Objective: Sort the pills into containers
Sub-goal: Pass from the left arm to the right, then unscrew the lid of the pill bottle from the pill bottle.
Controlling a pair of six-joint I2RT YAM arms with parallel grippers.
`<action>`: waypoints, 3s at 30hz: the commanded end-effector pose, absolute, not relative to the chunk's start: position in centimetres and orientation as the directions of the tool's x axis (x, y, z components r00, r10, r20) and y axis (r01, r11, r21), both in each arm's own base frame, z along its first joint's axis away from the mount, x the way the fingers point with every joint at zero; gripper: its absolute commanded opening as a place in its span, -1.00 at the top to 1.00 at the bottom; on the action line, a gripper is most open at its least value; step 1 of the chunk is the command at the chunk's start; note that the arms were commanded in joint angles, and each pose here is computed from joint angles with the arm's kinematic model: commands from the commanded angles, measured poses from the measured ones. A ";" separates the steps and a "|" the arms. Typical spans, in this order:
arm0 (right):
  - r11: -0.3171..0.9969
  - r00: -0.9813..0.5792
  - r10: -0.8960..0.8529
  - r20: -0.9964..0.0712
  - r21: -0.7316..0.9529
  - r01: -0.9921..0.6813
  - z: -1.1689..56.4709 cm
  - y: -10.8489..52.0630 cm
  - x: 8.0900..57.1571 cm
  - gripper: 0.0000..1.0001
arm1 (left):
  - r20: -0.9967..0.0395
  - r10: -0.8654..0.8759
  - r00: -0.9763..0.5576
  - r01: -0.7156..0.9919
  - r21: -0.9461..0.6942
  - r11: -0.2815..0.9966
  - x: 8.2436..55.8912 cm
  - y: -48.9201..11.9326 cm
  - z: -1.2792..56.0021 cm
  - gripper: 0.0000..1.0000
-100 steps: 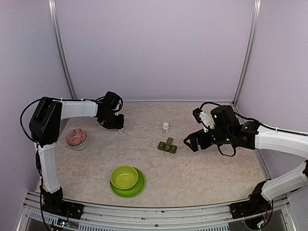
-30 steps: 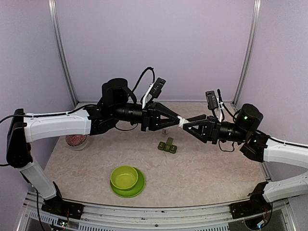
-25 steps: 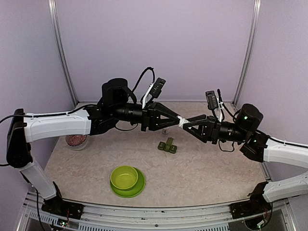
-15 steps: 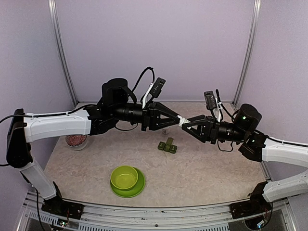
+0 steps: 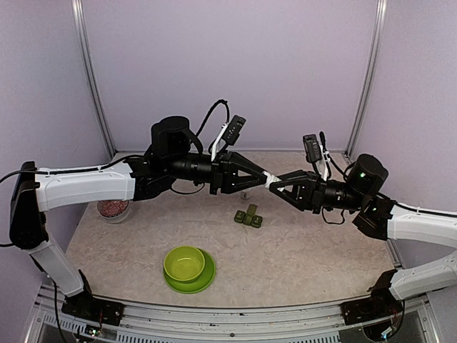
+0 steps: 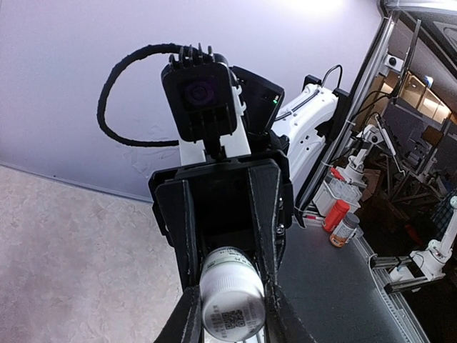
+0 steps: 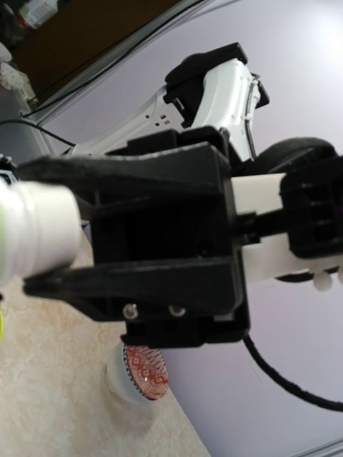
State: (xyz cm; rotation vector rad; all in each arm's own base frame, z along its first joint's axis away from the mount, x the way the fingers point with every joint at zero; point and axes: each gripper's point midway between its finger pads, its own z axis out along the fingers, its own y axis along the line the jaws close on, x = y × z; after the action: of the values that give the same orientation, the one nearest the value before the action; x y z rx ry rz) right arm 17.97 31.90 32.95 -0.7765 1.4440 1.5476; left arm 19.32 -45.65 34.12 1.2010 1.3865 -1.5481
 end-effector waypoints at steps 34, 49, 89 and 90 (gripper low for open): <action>-0.088 -0.538 0.098 -0.837 0.532 -0.842 33.8 32.0 15.1 0.84 | -0.978 -0.029 0.207 0.973 0.208 -0.099 18.1 -41.7 35.0 -0.98; -0.188 -0.583 0.006 -0.813 0.571 -0.799 32.8 33.2 13.6 0.83 | -0.968 0.013 0.252 0.942 0.243 -0.231 16.3 -43.9 34.2 -0.32; 0.005 -0.456 0.062 -0.888 0.457 -0.889 32.2 33.0 16.1 0.79 | -0.995 0.100 0.031 0.970 0.006 -0.241 15.8 -45.2 32.4 0.91; 0.022 -0.434 0.067 -0.899 0.436 -0.900 32.3 32.9 16.3 0.78 | -0.994 0.106 0.000 0.973 -0.025 -0.230 16.0 -45.4 32.4 0.90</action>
State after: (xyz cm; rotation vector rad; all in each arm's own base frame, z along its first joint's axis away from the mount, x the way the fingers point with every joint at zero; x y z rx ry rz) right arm 15.00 33.04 31.15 -0.9145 1.5464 1.6753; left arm 15.71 -44.58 32.01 1.5244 1.1082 -1.2605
